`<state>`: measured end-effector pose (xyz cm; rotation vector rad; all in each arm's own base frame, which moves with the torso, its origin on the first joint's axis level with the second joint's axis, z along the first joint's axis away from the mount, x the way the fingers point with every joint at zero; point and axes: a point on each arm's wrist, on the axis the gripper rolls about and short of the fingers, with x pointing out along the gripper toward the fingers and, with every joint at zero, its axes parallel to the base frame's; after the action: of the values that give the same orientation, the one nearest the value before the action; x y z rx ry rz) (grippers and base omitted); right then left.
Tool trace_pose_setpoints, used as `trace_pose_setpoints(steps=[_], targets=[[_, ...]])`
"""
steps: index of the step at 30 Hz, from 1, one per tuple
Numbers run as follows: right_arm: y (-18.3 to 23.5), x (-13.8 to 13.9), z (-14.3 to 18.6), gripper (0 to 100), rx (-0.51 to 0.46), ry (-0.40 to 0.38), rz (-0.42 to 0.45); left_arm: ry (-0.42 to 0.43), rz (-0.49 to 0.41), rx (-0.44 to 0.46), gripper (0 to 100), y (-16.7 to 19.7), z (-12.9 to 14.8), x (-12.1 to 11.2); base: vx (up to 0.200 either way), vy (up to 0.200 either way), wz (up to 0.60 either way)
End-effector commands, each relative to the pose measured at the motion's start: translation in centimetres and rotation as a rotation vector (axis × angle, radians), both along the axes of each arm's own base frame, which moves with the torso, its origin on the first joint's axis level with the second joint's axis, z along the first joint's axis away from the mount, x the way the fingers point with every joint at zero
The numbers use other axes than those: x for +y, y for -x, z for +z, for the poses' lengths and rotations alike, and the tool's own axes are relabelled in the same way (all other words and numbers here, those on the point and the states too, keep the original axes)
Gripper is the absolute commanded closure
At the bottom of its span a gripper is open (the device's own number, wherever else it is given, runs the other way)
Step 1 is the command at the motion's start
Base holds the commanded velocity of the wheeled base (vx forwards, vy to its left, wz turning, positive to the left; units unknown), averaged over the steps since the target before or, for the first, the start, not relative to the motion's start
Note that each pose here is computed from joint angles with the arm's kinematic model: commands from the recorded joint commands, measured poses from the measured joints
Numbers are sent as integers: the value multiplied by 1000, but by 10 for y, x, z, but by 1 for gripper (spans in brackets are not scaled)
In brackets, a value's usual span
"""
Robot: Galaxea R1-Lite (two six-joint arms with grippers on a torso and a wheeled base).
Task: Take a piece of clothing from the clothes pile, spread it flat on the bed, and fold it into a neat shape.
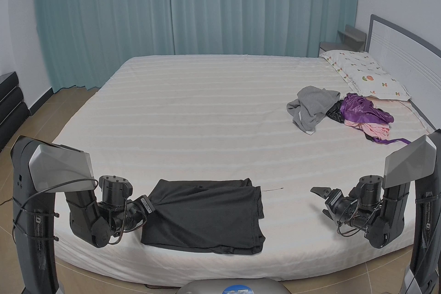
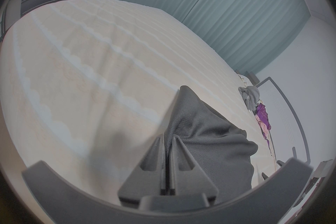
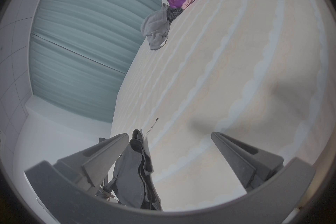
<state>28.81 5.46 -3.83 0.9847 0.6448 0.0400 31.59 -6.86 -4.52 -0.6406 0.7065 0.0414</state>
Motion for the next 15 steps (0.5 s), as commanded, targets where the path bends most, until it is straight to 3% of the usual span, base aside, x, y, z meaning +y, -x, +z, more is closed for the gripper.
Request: trace_pose_setpoints(steps=[1,11,15], targets=[[-1,0,1,0,-12,-2,1,0,0,-1,100,0,1,0,0,200,0],[0,0,1,0,-10,2,3,9,15,4,100,4,3,1,0,200,0],[0,0,0,0,-9,2,3,-13,31,13,100,7,2,-1,0,0,0]])
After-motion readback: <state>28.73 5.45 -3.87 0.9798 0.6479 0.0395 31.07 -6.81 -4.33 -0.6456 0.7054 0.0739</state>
